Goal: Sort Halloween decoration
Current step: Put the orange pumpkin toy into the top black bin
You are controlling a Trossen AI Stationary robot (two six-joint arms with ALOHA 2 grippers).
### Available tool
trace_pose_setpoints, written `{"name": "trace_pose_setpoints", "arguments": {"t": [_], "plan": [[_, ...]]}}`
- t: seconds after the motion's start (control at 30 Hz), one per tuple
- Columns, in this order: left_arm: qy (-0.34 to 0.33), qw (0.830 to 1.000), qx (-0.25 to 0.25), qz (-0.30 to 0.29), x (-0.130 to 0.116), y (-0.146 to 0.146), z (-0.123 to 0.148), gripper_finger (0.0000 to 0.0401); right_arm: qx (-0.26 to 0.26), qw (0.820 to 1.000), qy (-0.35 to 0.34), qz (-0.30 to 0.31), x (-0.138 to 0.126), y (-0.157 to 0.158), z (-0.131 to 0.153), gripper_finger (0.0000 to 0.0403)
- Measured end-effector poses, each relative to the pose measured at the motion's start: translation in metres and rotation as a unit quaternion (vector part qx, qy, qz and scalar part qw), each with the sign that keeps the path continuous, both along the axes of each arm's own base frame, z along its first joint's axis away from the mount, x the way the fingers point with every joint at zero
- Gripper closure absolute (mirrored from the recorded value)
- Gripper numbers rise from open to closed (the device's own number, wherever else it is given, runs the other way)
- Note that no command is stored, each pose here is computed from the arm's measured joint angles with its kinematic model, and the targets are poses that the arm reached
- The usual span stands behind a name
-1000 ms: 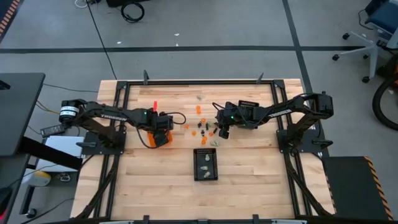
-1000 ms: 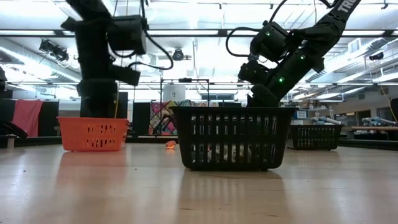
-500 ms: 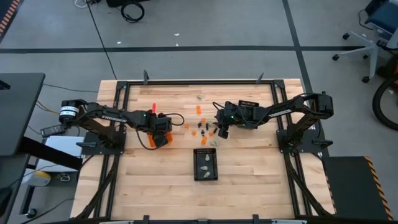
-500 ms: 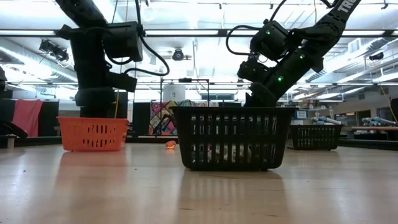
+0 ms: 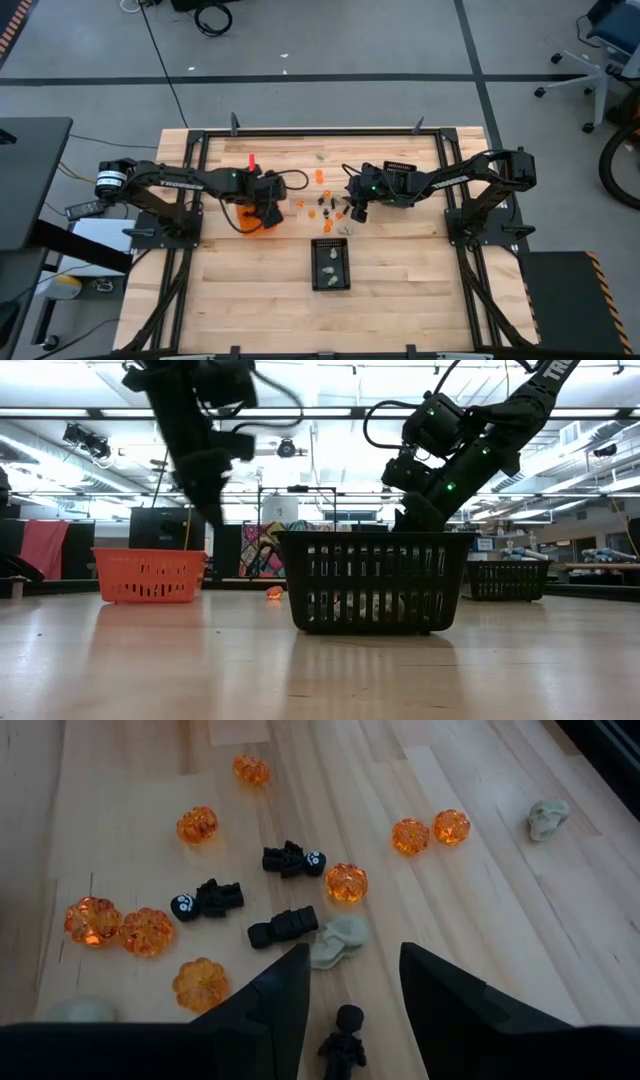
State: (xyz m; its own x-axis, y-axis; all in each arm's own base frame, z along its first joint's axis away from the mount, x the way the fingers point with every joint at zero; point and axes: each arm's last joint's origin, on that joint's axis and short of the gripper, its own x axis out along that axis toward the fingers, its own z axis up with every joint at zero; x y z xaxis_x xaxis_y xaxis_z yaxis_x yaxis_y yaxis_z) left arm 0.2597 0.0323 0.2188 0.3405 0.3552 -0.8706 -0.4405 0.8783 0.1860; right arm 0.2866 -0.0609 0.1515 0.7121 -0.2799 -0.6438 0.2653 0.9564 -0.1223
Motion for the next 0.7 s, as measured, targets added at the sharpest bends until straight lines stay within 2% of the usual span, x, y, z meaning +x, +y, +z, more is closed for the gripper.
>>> {"name": "trace_pose_setpoints", "arguments": {"t": [0.13,0.23,0.47,0.7], "plan": [[-0.062,0.998,0.021,-0.015,0.018,0.006,0.000,0.0207,0.000,1.000,0.000,0.000,0.000,0.000,0.000,0.0243],[-0.072,0.997,0.011,-0.029,0.033,0.010,-0.014,0.0207,0.000,1.000,0.001,0.000,0.000,0.000,0.000,0.0243],[-0.044,0.998,0.012,-0.051,0.058,0.013,-0.058,0.0207,0.001,1.000,0.002,0.000,0.000,0.000,0.000,0.0243],[-0.042,0.997,0.015,-0.057,0.065,0.015,-0.073,0.0207,0.001,1.000,0.007,0.000,-0.001,0.000,-0.001,0.0243]]}}
